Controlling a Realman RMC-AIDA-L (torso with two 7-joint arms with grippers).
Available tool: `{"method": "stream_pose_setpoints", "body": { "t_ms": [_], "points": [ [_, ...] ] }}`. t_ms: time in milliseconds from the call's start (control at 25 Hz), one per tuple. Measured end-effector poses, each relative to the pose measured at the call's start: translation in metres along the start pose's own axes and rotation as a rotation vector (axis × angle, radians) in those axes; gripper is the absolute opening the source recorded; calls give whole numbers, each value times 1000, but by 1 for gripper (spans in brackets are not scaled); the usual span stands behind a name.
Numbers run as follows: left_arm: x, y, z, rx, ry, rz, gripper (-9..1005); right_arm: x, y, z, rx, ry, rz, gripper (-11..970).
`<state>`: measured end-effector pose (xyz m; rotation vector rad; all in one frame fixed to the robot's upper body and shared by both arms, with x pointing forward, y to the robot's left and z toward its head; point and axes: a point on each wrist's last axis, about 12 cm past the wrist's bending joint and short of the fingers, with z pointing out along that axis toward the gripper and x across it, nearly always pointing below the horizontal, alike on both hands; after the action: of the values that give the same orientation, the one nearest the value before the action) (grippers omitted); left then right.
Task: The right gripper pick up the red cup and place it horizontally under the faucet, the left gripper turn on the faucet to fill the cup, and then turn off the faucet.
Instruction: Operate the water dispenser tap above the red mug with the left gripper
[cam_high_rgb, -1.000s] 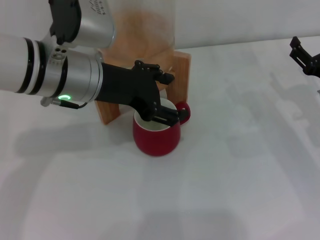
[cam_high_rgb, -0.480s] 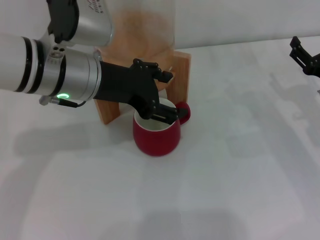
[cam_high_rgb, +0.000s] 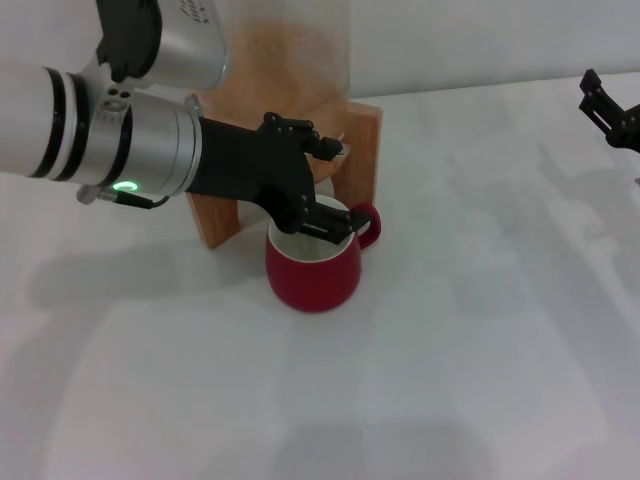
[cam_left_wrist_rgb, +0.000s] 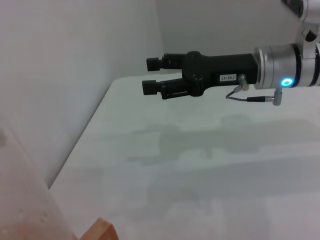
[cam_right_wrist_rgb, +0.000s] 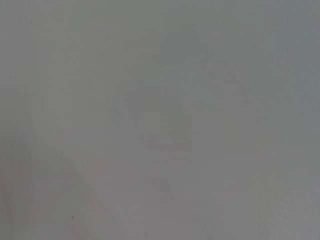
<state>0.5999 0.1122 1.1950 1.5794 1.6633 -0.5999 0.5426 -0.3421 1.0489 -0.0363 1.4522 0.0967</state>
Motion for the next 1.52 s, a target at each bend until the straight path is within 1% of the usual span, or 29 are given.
{"method": "stream_pose_setpoints", "body": {
  "t_ms": [1520],
  "points": [
    [-2, 6, 0, -44, 0, 15, 878, 0, 0, -2, 0, -1, -1, 860]
  ]
}}
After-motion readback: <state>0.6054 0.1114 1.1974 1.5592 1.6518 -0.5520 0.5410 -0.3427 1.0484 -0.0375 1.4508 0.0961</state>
